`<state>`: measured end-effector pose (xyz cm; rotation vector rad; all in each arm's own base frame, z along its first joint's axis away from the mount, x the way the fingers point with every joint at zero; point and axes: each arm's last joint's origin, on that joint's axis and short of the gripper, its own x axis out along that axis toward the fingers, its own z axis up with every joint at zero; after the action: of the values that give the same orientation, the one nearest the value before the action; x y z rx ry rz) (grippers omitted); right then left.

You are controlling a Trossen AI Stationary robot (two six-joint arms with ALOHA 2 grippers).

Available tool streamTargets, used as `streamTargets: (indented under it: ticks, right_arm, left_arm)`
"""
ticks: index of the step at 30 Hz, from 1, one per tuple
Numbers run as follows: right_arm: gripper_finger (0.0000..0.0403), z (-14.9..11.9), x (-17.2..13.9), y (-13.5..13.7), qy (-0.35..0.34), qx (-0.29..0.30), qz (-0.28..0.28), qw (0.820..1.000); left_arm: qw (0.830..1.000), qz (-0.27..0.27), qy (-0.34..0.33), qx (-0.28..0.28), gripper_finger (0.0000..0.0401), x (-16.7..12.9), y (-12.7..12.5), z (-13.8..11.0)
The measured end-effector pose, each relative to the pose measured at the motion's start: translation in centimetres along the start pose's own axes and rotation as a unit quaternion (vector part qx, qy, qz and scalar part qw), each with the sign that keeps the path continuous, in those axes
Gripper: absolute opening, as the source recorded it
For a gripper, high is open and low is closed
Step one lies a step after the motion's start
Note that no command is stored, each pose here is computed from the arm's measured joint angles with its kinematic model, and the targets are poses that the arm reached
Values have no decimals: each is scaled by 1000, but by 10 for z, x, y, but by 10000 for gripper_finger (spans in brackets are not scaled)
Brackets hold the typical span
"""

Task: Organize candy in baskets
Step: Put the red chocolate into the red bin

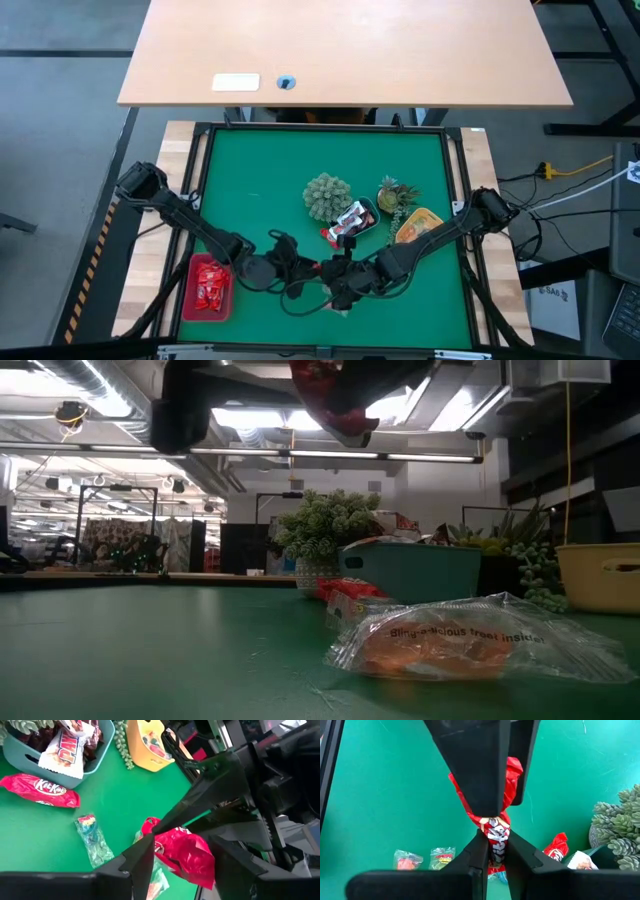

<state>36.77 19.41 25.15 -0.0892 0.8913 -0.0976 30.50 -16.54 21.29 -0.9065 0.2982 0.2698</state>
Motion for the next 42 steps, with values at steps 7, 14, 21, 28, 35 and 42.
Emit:
streamTargets:
  ticks: [7,14,21,28,35,42]
  right_arm:
    - [44,0,0,0,-1,0,1,1000]
    - [44,0,0,0,0,0,1,1000]
    - [77,0,0,0,-1,0,2,1000]
    - [165,1,-4,0,6,-9,30,999]
    - [200,6,-28,-3,16,-10,117,993]
    - [200,3,-31,-4,39,-15,140,989]
  left_arm:
    - [1000,-5,17,2,123,1,0,0]
    - [1000,-3,19,3,70,1,1,-1]
    - [1000,-3,20,4,52,1,1,-1]
    - [999,-5,29,22,51,0,1,-1]
    - [983,-38,174,36,50,-18,-2,14]
    - [874,-114,473,-5,50,-57,-7,18]
